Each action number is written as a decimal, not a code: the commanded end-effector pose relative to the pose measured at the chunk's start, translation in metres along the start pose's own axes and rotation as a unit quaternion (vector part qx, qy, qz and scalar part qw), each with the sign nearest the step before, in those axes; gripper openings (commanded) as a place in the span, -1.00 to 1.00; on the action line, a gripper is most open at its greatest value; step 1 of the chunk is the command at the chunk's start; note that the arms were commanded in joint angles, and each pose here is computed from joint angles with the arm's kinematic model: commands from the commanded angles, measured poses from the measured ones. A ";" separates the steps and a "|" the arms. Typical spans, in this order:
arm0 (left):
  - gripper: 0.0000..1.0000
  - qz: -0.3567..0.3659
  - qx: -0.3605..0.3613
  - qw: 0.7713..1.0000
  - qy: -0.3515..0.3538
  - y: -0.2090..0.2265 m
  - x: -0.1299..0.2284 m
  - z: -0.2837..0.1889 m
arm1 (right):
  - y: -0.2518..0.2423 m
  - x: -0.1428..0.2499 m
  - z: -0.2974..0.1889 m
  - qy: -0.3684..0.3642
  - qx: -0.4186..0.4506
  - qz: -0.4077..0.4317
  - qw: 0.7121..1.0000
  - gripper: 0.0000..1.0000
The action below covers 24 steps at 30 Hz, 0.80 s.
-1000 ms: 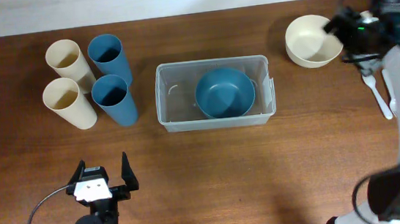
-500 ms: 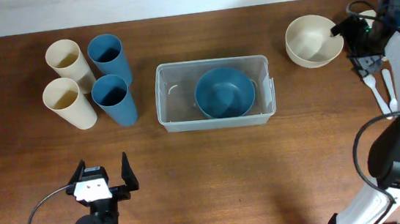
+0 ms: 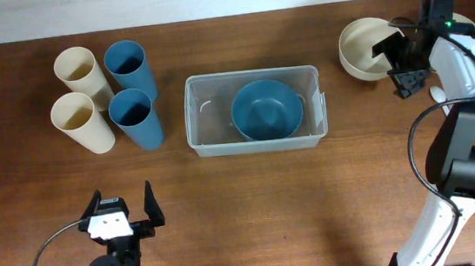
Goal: Pack container
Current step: 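Release the blue bowl and move the right gripper to the beige bowl, then grasp the rim of the back-left beige bowl with the right gripper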
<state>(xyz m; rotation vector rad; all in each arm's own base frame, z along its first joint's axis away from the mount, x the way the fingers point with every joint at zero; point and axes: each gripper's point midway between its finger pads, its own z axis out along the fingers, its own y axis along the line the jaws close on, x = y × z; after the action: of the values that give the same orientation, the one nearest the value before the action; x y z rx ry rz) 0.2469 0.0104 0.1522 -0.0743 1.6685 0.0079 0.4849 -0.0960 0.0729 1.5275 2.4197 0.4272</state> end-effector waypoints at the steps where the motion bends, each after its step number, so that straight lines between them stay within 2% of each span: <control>1: 1.00 0.005 0.008 1.000 0.005 -0.003 0.003 0.000 | -0.001 -0.003 0.003 -0.018 0.011 0.007 1.000 0.87; 10: 1.00 0.005 0.008 1.000 0.005 -0.003 0.003 0.000 | -0.010 -0.002 0.025 -0.006 0.028 0.014 0.999 0.87; 21: 1.00 0.005 0.008 1.000 0.005 -0.003 0.003 0.000 | -0.014 -0.007 0.033 -0.017 0.036 0.014 0.999 0.74; 24: 1.00 0.005 0.008 1.000 0.005 -0.003 0.003 0.000 | -0.016 -0.006 0.036 -0.015 0.040 0.014 0.999 0.55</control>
<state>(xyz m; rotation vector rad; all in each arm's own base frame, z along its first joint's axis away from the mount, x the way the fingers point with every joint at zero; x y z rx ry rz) 0.2469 0.0104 0.1522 -0.0740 1.6685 0.0082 0.4896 -0.1023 0.0444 1.5695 2.4155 0.3591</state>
